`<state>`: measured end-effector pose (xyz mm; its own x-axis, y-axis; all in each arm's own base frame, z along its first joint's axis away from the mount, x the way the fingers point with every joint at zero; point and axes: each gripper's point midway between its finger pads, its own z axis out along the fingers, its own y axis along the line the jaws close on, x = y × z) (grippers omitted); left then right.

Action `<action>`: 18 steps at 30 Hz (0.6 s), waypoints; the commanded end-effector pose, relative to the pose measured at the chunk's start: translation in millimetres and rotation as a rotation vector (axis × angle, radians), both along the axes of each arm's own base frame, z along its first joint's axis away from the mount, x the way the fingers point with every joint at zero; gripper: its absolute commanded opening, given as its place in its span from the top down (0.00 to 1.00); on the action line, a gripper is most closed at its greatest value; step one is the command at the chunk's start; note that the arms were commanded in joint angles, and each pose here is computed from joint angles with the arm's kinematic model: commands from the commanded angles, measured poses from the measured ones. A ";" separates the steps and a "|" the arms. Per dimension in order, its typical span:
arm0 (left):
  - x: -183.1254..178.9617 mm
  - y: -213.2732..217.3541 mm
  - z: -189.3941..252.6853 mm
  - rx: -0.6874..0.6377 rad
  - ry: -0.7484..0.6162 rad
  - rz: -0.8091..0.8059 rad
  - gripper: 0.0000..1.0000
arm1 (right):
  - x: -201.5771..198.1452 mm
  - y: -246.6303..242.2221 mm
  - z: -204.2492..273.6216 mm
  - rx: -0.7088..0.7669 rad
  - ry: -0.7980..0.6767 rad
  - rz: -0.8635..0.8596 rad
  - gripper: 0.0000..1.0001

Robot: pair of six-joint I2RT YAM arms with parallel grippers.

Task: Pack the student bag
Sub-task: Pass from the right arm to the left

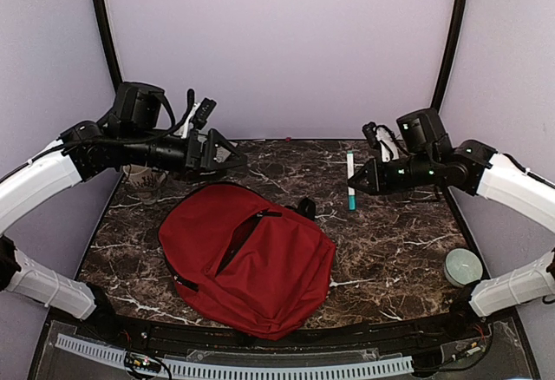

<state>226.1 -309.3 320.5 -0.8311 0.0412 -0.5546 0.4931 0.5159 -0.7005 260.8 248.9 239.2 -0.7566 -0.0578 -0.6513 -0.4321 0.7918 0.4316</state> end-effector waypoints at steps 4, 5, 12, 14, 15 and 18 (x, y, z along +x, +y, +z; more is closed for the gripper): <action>-1.8 24.2 30.6 -0.035 -0.132 0.083 0.01 | -5.4 36.4 49.3 0.042 -0.110 0.179 1.00; -1.8 26.6 30.2 -0.029 -0.138 0.091 0.01 | -6.4 40.8 52.2 0.043 -0.116 0.192 1.00; -9.2 26.9 37.6 -0.031 -0.166 0.046 0.02 | -36.2 82.5 71.1 0.134 -0.147 0.410 1.00; -14.0 24.0 40.7 -0.036 -0.167 0.009 0.04 | -46.6 90.9 73.8 0.152 -0.170 0.474 1.00; -15.9 22.4 41.0 -0.038 -0.163 -0.006 0.05 | -51.5 94.1 74.0 0.157 -0.181 0.501 1.00; -17.0 19.3 37.1 -0.032 -0.139 -0.025 0.09 | -63.9 101.7 71.5 0.156 -0.208 0.573 1.00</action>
<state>215.0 -287.8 354.6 -0.7446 -0.0019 -0.6675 0.5746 0.5071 -0.6424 215.4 332.8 293.6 -0.6038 -0.2839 -0.7449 -0.7601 0.4865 0.4307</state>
